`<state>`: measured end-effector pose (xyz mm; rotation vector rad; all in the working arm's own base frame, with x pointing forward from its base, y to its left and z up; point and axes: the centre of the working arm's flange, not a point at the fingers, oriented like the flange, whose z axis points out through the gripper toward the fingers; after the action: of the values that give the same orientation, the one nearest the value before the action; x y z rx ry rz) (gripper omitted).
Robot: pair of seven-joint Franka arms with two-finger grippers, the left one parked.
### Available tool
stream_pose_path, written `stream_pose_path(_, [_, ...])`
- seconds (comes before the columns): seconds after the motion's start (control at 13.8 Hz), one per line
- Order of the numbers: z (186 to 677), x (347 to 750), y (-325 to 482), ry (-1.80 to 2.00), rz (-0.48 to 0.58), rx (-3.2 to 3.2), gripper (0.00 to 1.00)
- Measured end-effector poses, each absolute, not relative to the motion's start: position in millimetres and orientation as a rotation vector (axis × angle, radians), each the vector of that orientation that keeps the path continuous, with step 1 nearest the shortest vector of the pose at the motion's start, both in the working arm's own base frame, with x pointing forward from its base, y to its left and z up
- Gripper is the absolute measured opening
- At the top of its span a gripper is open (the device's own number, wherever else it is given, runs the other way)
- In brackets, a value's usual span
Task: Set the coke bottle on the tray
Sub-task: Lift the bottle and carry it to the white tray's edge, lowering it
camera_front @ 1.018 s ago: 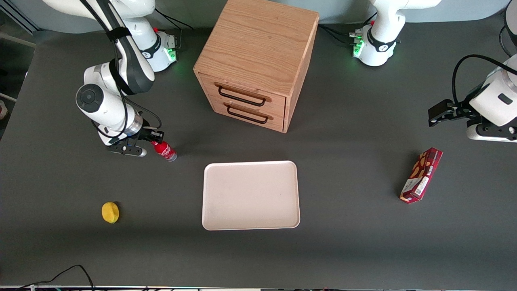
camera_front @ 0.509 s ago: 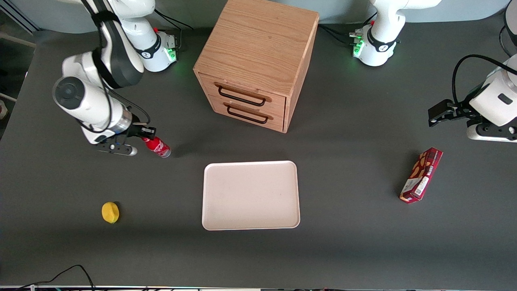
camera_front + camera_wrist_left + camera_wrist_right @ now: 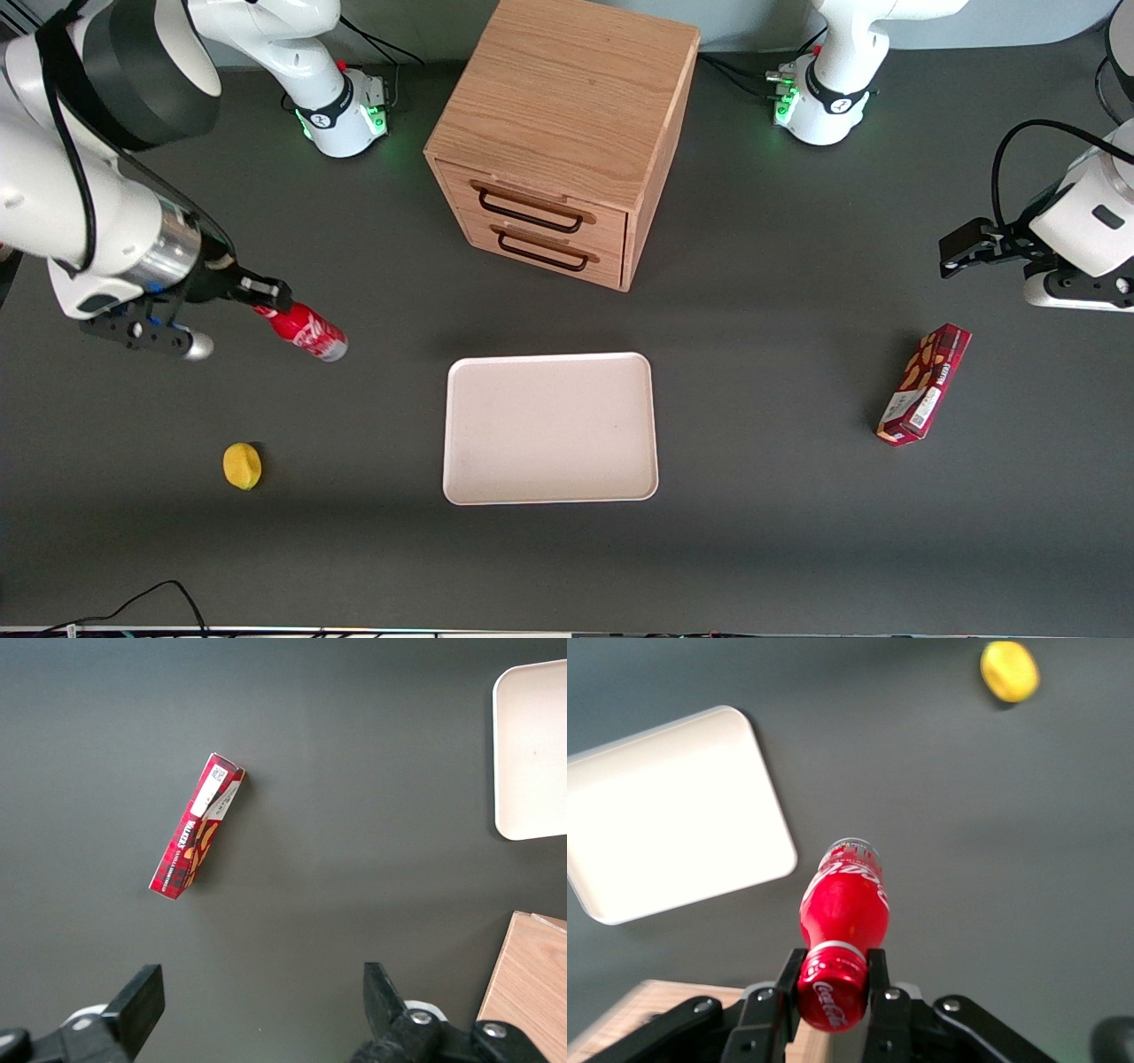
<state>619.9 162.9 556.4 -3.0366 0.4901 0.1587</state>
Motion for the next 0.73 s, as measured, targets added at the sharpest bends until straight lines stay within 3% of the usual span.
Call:
stream_pose_path(0.22, [497.6,678.5,213.3,0.684,0.191,-2.94,0.32])
stream_pose_path(0.36, [446.3,707.5,237.8,0.794,0.128,-2.896,0.32])
stream_pose_path(0.73, [344.6,728.2,280.5,0.936,0.053,-2.878,0.32])
